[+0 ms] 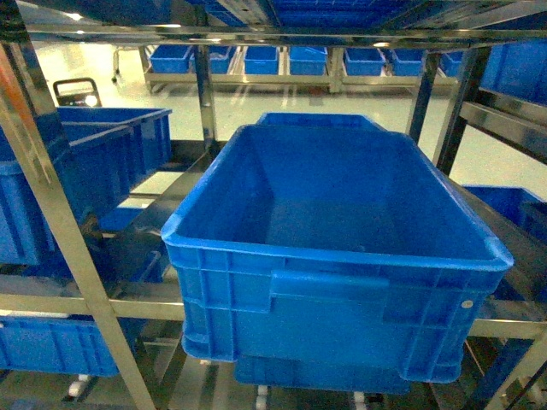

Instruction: Pick red block from blue box to shelf

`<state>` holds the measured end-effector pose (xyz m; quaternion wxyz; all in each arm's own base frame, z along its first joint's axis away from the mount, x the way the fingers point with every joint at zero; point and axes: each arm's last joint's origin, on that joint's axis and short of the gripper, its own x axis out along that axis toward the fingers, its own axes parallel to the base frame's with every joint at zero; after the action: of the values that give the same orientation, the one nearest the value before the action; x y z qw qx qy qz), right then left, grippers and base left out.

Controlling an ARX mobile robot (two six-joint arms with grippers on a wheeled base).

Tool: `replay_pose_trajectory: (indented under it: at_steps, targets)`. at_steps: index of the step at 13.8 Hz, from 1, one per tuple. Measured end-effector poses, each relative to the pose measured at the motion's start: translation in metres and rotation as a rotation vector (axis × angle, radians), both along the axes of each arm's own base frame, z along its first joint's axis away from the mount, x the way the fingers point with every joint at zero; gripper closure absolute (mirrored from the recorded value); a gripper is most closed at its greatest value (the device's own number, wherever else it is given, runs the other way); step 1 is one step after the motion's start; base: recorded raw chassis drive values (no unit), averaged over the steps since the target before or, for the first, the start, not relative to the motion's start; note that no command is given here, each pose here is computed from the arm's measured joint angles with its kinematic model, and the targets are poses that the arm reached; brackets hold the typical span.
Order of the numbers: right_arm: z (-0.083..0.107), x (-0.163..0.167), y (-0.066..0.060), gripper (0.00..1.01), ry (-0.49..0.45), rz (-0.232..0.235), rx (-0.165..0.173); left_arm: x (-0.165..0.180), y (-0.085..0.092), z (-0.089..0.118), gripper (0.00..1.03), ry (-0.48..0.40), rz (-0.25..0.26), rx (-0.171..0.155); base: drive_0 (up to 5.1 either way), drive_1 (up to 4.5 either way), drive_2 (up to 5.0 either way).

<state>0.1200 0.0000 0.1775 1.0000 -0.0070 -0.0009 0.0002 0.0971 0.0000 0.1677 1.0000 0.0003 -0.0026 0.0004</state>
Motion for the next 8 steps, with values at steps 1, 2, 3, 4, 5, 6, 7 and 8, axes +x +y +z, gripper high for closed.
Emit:
replay_pose_trajectory:
  at_steps: [1, 2, 3, 4, 5, 6, 7, 8]
  targets:
    - [0.0000, 0.0000, 0.0000, 0.19, 0.000, 0.000, 0.000, 0.0000, 0.0000, -0.0001, 0.05, 0.000, 0.000, 0.000, 0.0, 0.00, 0.0]
    - [0.0000, 0.0000, 0.0000, 0.06, 0.000, 0.000, 0.000, 0.0000, 0.0000, -0.0001, 0.05, 0.000, 0.000, 0.000, 0.0, 0.00, 0.0]
    - [0.0000, 0.0000, 0.0000, 0.02, 0.000, 0.000, 0.003, 0.0000, 0.0000, -0.0001, 0.05, 0.000, 0.000, 0.000, 0.0, 0.00, 0.0]
    - [-0.0001, 0.0000, 0.0000, 0.03, 0.000, 0.000, 0.003, 0.0000, 0.0000, -0.0001, 0.05, 0.000, 0.000, 0.000, 0.0, 0.00, 0.0]
    - [0.0000, 0.0000, 0.0000, 0.03, 0.000, 0.000, 0.003, 0.0000, 0.0000, -0.0001, 0.05, 0.000, 0.000, 0.000, 0.0, 0.00, 0.0]
    - [0.0000, 0.0000, 0.0000, 0.03, 0.000, 0.000, 0.003, 0.0000, 0.0000, -0.0001, 0.05, 0.000, 0.000, 0.000, 0.0, 0.00, 0.0]
    - [0.0000, 0.0000, 0.0000, 0.03, 0.000, 0.000, 0.003, 0.0000, 0.0000, -0.0002, 0.05, 0.001, 0.000, 0.000, 0.0, 0.00, 0.0]
    - [0.0000, 0.0000, 0.0000, 0.03, 0.000, 0.000, 0.003, 0.0000, 0.0000, 0.0000, 0.05, 0.000, 0.000, 0.000, 0.0, 0.00, 0.0]
